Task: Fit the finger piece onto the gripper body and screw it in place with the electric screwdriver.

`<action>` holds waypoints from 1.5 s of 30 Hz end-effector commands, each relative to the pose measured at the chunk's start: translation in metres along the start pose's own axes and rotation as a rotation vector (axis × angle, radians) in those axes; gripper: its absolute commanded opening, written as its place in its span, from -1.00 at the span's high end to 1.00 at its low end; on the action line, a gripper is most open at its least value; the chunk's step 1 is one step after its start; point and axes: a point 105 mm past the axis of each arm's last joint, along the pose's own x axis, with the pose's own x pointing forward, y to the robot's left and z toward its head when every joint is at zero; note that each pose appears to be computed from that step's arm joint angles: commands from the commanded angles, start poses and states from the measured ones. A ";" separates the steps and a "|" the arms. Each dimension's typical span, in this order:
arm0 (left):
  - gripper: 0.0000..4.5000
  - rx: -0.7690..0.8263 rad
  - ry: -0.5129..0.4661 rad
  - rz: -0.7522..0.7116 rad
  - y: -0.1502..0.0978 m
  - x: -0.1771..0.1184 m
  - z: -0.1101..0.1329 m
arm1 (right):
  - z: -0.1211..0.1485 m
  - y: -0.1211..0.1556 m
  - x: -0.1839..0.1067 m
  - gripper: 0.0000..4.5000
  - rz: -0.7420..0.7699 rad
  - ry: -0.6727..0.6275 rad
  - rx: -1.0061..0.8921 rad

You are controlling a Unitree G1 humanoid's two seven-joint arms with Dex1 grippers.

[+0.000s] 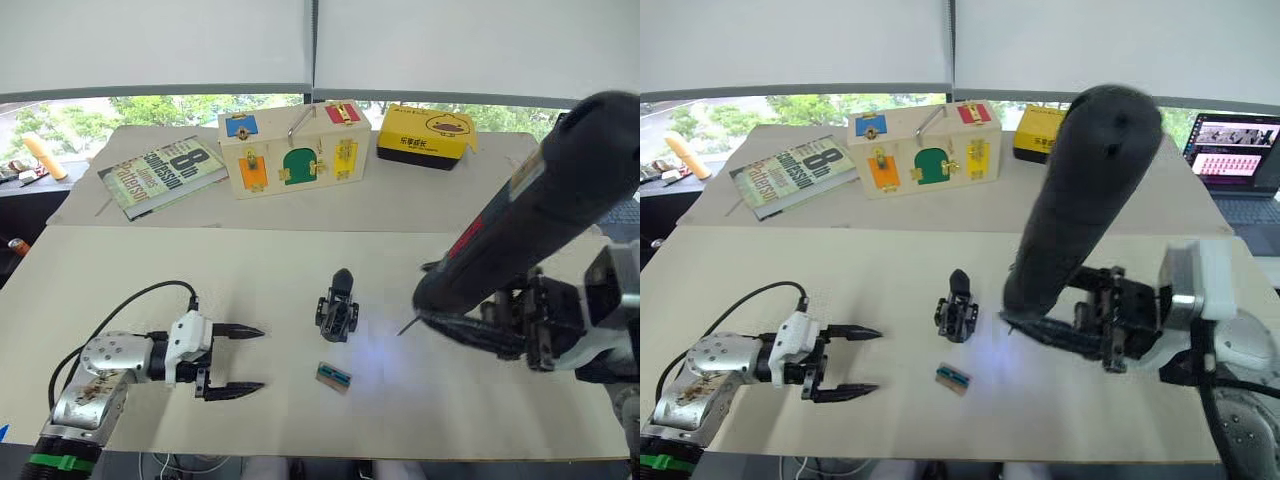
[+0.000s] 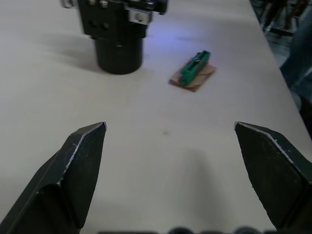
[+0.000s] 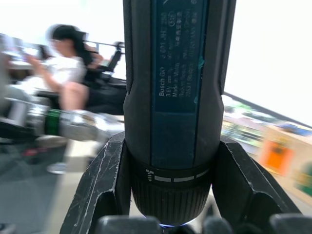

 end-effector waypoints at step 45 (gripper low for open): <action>-0.98 0.080 -0.034 -0.166 -0.014 0.092 -0.011 | -0.069 0.013 0.060 0.16 0.255 -0.031 0.023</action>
